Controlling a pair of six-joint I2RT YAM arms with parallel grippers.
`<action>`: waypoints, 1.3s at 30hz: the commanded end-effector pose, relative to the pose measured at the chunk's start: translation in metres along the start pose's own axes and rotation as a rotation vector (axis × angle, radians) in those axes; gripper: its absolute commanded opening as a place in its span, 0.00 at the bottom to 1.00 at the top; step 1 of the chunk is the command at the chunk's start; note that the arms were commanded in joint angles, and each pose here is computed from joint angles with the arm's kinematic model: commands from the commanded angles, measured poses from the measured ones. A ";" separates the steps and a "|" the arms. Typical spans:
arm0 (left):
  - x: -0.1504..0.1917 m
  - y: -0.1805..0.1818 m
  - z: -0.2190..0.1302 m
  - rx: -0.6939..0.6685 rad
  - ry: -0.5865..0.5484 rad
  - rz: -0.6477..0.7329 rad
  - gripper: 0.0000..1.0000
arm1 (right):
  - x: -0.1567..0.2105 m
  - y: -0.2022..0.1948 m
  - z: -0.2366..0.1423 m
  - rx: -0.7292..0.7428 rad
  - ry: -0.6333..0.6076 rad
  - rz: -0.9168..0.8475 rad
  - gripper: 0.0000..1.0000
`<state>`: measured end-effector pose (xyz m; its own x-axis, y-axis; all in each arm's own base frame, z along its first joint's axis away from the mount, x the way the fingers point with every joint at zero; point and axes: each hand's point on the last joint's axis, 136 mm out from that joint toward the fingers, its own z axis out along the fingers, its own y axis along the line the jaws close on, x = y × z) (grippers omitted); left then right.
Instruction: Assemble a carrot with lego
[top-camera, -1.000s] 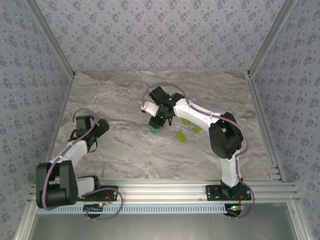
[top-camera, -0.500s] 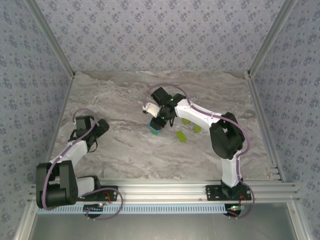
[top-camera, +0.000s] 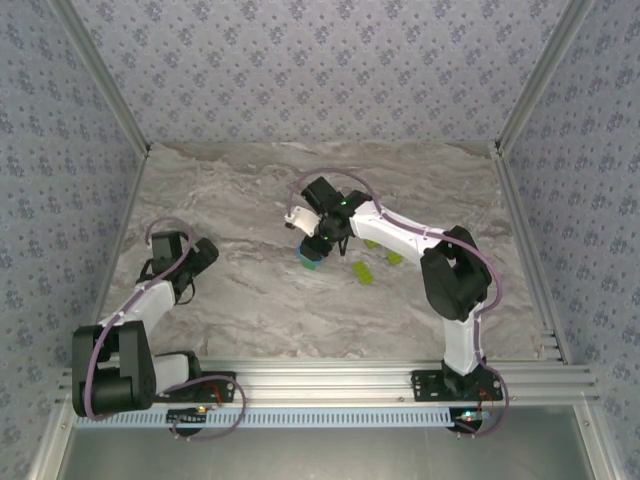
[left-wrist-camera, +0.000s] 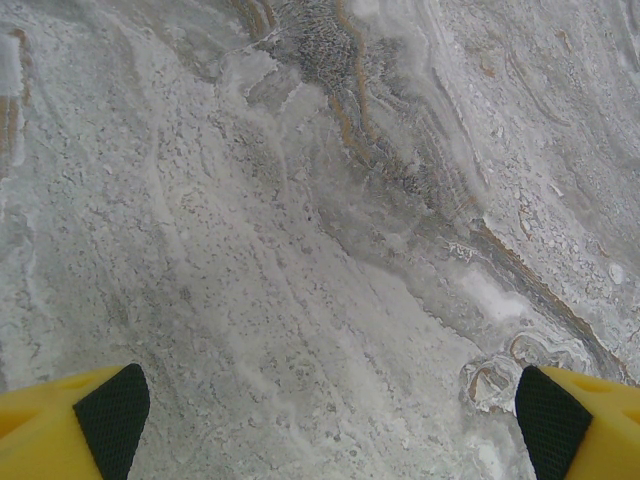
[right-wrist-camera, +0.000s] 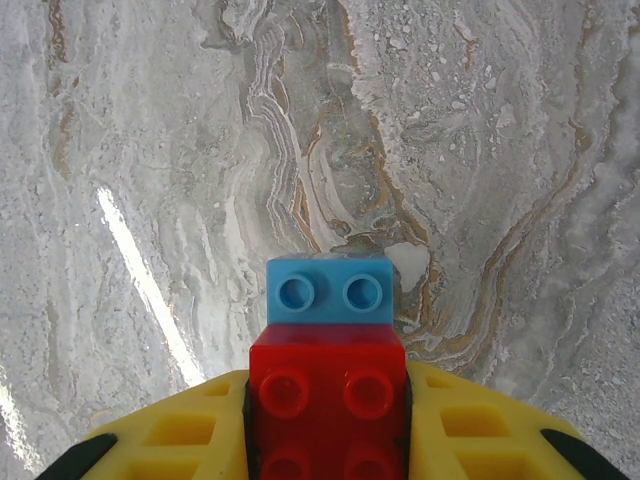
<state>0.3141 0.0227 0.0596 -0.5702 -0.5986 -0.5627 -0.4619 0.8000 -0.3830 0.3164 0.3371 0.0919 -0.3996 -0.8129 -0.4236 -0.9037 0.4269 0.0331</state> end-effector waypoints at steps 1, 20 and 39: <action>-0.016 -0.010 -0.004 0.028 -0.031 0.013 0.97 | 0.117 0.026 0.051 -0.069 0.433 0.062 0.32; -0.015 -0.009 -0.003 0.027 -0.027 0.013 0.97 | 0.145 0.033 0.065 -0.100 0.512 0.069 0.30; -0.015 -0.010 -0.003 0.028 -0.028 0.012 0.97 | 0.000 -0.012 -0.058 0.071 0.073 0.196 0.31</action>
<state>0.3141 0.0223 0.0596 -0.5712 -0.5986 -0.5616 -0.4604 0.8001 -0.3846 0.3173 0.3160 0.1294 -0.5148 -0.7832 -0.3488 -0.8436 0.5352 0.0433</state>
